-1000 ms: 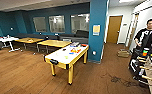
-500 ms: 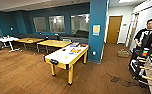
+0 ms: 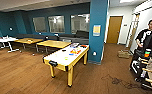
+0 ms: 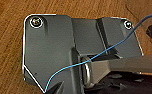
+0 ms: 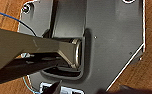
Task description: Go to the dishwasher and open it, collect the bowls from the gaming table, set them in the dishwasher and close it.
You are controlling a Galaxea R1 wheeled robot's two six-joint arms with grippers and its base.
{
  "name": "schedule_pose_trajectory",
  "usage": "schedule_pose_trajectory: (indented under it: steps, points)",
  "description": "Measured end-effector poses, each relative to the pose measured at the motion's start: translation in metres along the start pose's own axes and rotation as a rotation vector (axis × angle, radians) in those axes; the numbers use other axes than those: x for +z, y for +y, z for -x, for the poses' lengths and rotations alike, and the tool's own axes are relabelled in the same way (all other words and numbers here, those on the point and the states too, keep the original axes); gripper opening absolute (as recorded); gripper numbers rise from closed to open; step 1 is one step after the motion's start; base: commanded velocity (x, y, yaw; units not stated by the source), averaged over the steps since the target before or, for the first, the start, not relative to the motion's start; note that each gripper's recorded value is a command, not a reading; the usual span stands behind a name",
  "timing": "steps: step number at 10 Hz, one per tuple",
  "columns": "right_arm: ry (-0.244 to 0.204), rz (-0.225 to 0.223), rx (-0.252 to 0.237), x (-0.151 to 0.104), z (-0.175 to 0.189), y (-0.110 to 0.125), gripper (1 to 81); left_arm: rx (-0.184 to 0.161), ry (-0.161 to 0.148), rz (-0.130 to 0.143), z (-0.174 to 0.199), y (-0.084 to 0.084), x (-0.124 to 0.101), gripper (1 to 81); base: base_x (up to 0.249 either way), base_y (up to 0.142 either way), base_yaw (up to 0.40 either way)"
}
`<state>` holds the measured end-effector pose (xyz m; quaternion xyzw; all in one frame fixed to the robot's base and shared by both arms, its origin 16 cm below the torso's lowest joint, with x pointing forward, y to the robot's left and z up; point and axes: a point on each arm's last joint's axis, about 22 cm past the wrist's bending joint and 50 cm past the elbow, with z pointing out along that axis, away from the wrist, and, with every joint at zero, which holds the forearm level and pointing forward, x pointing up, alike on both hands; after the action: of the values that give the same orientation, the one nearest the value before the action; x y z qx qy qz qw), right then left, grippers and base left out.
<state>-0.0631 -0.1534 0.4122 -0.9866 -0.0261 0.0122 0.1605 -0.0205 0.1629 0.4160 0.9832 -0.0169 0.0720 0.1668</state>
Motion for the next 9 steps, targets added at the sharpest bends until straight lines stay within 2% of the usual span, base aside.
schedule_pose_trajectory:
  steps: [9]
  points:
    - [-0.002, 0.000, 0.000, 0.0002, 0.0019, -0.0004, 81.1, -0.002, -0.005, 0.000, 0.0048, -0.0002, -0.0005, 81.1, 0.121, 0.000, 0.000]
